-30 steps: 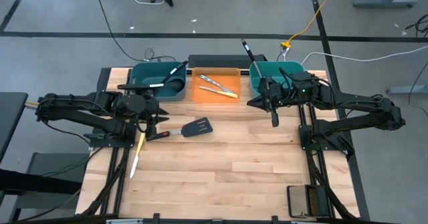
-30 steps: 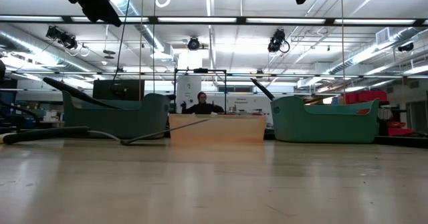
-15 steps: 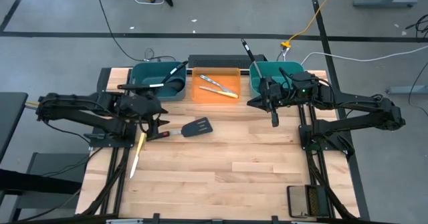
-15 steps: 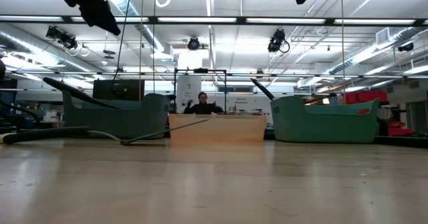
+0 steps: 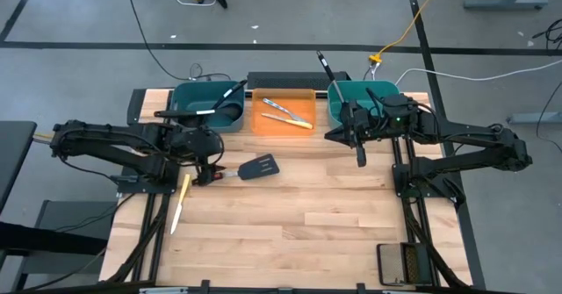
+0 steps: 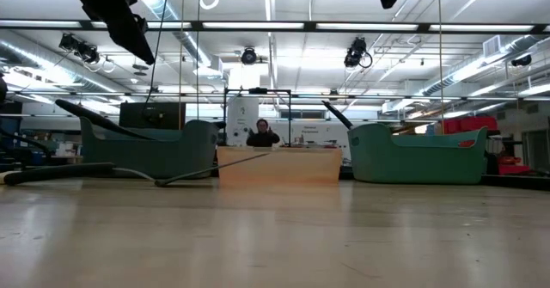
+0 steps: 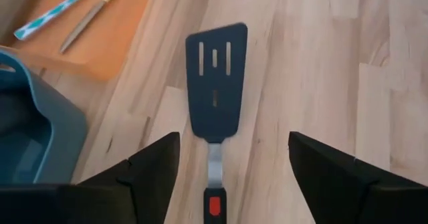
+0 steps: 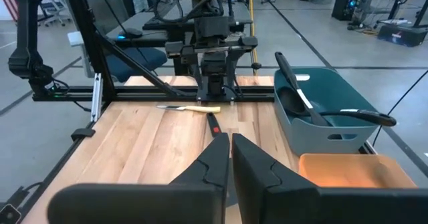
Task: Pick & Place Kitchen Items
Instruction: Put the black spatula into the green bin
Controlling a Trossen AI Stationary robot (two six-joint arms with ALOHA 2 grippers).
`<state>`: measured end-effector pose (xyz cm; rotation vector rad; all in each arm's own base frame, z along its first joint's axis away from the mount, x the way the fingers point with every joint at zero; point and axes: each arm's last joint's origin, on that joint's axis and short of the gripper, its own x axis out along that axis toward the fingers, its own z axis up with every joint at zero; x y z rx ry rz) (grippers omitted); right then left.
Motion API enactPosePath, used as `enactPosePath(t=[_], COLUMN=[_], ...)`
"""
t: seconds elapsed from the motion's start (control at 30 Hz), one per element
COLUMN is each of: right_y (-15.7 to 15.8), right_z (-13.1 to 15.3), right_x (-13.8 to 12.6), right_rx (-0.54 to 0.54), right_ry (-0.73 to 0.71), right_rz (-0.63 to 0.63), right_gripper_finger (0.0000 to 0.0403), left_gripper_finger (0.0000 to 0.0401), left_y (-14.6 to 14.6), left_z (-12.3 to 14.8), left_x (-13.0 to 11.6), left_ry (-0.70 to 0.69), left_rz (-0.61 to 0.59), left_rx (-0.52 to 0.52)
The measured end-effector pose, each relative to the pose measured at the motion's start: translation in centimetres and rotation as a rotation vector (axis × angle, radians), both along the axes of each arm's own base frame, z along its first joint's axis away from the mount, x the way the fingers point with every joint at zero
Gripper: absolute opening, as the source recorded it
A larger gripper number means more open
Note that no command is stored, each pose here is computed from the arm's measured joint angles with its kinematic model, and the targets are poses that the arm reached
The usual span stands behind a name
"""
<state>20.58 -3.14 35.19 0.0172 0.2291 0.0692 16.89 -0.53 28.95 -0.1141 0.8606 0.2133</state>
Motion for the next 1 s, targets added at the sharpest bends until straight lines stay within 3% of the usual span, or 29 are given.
enactPosePath(t=[0.3,1.0], right_y=[0.02,0.03], right_z=[-0.45,-0.73], right_x=[-0.12,-0.19], right_rx=[0.009,0.014], right_ry=[0.048,0.077], right_rz=[0.0,0.0], right_gripper_finger=[0.0027,0.0027], left_gripper_finger=[0.0284,0.0288], left_y=[-0.12,-0.09], left_z=[-0.32,-0.55], left_x=[0.09,-0.26], left_ry=[0.029,0.065], left_rz=[0.014,0.056], left_rx=[-0.059,-0.083])
